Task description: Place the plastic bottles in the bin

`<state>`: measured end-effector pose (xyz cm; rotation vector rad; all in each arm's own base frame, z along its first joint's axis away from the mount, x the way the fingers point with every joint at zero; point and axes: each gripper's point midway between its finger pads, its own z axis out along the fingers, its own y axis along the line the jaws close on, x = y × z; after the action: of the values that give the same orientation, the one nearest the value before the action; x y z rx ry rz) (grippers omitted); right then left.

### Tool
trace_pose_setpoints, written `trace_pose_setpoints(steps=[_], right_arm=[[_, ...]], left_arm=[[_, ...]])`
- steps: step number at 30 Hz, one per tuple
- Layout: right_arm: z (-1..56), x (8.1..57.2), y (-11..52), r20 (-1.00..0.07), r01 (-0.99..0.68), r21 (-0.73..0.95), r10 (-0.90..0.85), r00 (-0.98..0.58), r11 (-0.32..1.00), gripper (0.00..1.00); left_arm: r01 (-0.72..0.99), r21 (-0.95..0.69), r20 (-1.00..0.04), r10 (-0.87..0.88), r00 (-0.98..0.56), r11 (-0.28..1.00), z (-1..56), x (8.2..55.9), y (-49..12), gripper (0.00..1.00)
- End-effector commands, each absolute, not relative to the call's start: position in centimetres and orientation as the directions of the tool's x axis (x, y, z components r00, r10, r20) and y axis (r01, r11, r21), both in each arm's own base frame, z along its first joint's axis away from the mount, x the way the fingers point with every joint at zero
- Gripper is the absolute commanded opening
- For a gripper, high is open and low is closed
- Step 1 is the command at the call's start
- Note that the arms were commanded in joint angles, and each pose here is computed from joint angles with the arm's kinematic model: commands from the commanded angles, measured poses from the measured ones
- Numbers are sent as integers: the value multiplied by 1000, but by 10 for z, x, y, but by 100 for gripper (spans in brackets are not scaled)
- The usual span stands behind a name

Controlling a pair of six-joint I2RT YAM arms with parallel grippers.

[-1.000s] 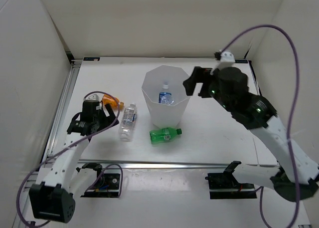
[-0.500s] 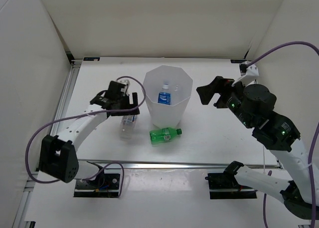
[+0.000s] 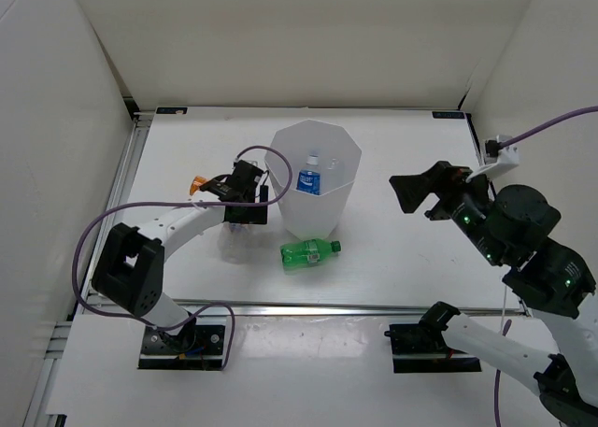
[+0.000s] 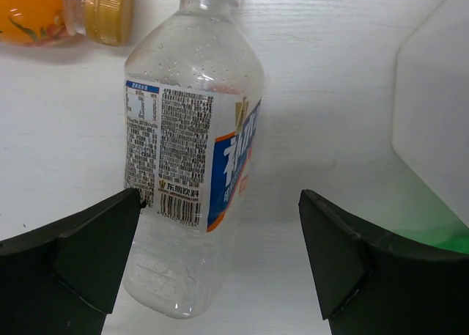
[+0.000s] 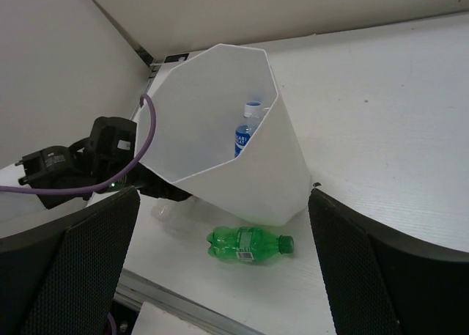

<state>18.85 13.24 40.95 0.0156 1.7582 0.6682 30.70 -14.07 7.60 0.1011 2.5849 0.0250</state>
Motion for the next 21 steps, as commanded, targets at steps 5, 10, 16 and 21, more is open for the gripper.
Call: trace_pose_setpoints(steps=[5,10,16,21], right_arm=[[404,187,127,-886,-309,439,348,-307,844,100],[399,186,126,-882,-302,443,349,-317,844,100],[401,184,124,-882,-305,447,355,-311,841,100],[402,181,119,-882,-298,445,357,-307,844,100]], left_arm=[[-5,106,-519,51,-853,994,66,308,-129,100],[2,100,-481,50,-875,995,53,304,-132,100],[-40,109,-436,12,-900,993,34,291,-126,81],[-98,88,-465,-46,-884,991,41,286,-122,31]])
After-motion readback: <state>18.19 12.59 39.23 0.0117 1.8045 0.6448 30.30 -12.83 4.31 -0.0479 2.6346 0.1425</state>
